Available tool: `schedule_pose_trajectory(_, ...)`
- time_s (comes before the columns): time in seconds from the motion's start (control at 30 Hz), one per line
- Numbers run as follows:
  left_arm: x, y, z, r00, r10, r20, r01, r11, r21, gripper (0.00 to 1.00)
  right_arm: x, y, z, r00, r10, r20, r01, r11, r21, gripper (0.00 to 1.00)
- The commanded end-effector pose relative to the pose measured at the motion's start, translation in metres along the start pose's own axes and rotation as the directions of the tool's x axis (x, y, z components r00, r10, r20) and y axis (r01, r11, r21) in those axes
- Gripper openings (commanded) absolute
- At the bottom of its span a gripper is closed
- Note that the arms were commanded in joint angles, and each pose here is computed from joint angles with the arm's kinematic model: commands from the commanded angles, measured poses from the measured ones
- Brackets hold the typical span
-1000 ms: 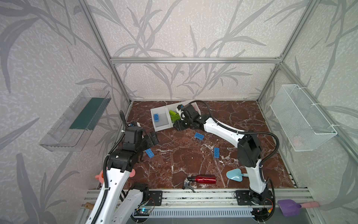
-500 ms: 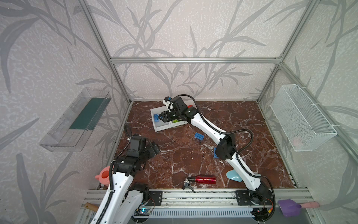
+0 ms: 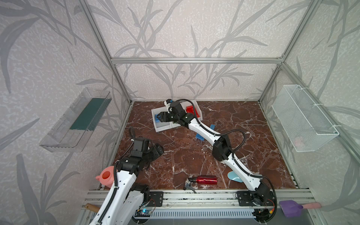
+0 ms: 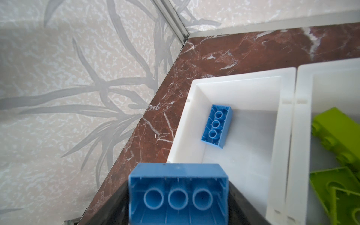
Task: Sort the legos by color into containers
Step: 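Release the blue brick into the blue compartment and lift the right gripper, then grasp a blue brick with the left gripper while the right gripper withdraws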
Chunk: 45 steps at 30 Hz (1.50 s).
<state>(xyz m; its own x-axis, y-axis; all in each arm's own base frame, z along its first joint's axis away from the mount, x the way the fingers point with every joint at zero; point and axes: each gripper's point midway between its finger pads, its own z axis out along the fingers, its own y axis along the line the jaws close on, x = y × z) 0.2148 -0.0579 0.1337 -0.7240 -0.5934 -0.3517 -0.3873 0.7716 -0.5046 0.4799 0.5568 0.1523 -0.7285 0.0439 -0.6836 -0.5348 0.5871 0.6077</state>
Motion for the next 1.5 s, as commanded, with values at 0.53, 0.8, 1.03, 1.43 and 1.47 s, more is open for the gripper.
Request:
schedule_pose_trajectory(0.53,-0.019,0.038,0.024,0.998,-0.034,0.060,0.048,0.966,-0.252,0.95,-0.069,0.049,-0.061,0.986,-0.108,0.130,0.116,0.992,-0.050,0.93)
schedule_pose_trajectory(0.8,-0.030,0.054,0.038,0.993,-0.070,0.099,0.101,0.929,-0.356,0.92,-0.078,0.077,-0.131,0.968,-0.205,0.145,0.218,0.973,-0.081,0.93)
schedule_pose_trajectory(1.03,-0.041,0.068,0.049,0.991,-0.070,0.118,0.118,0.876,-0.468,0.89,-0.069,0.050,-0.208,0.967,-0.163,0.198,0.178,0.982,-0.061,0.93)
schedule_pose_trajectory(1.43,-0.043,0.074,0.084,0.993,-0.094,0.069,0.116,0.835,-0.537,0.68,-0.003,-0.006,-0.307,0.971,-0.121,0.206,0.109,0.991,0.072,0.92)
schedule_pose_trajectory(1.47,-0.043,0.075,0.085,0.993,-0.095,0.068,0.117,0.835,-0.539,0.65,0.002,-0.008,-0.310,0.972,-0.120,0.201,0.106,0.991,0.079,0.92)
